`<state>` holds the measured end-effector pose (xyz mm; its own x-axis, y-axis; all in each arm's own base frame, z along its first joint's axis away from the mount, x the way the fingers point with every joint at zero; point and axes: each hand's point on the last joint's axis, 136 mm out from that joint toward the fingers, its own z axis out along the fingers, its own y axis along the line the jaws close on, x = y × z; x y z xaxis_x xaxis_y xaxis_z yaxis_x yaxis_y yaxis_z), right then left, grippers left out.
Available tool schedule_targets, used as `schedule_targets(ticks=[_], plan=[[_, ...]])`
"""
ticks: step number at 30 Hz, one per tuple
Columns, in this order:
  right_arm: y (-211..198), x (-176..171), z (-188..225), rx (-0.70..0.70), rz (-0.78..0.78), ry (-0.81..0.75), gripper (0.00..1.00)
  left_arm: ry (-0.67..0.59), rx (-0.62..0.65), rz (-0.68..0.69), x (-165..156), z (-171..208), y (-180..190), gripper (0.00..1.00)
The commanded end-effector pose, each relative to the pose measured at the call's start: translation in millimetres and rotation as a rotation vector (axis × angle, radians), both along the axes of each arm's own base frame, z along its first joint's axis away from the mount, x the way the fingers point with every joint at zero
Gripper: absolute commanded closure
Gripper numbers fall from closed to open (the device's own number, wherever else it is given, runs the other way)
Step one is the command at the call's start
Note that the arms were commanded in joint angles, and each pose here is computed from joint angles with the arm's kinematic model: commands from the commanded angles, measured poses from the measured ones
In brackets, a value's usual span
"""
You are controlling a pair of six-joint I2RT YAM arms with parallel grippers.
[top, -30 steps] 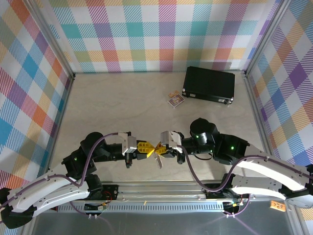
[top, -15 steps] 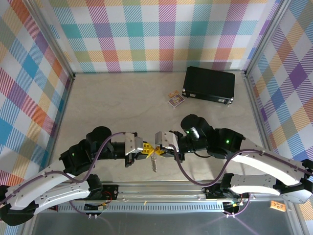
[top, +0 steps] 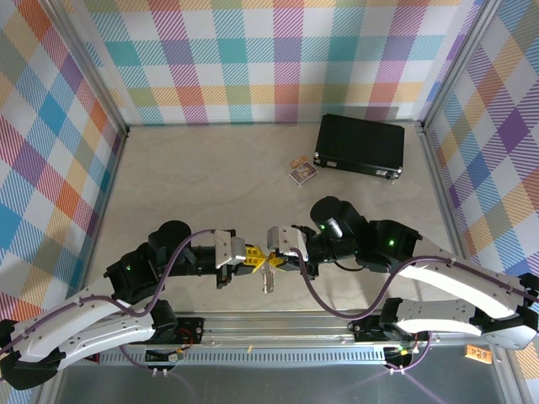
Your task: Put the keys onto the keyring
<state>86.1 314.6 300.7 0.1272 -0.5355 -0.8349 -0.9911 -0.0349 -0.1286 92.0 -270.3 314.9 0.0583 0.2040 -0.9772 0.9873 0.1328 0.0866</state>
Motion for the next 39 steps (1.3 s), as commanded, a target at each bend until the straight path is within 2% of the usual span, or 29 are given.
schedule_targets(ticks=[1,3,6,17,26,39], plan=[[-2,-4,20,0.091,-0.001,-0.016,0.79,-0.034,-0.162,-0.004,-3,36,2,1.00],[-4,-2,25,0.133,-0.022,-0.026,0.66,-0.033,-0.189,-0.020,-7,42,3,1.00],[-12,0,32,0.196,-0.061,-0.044,0.57,-0.033,-0.210,-0.050,-12,45,2,1.00],[-29,-17,68,0.396,-0.032,-0.037,0.53,-0.030,-0.298,-0.110,-20,53,-2,1.00],[-13,-19,59,0.400,0.004,0.016,0.55,-0.026,-0.310,-0.099,-19,49,0,1.00],[1,-18,49,0.392,0.030,0.046,0.74,-0.024,-0.297,-0.091,-19,44,3,1.00]])
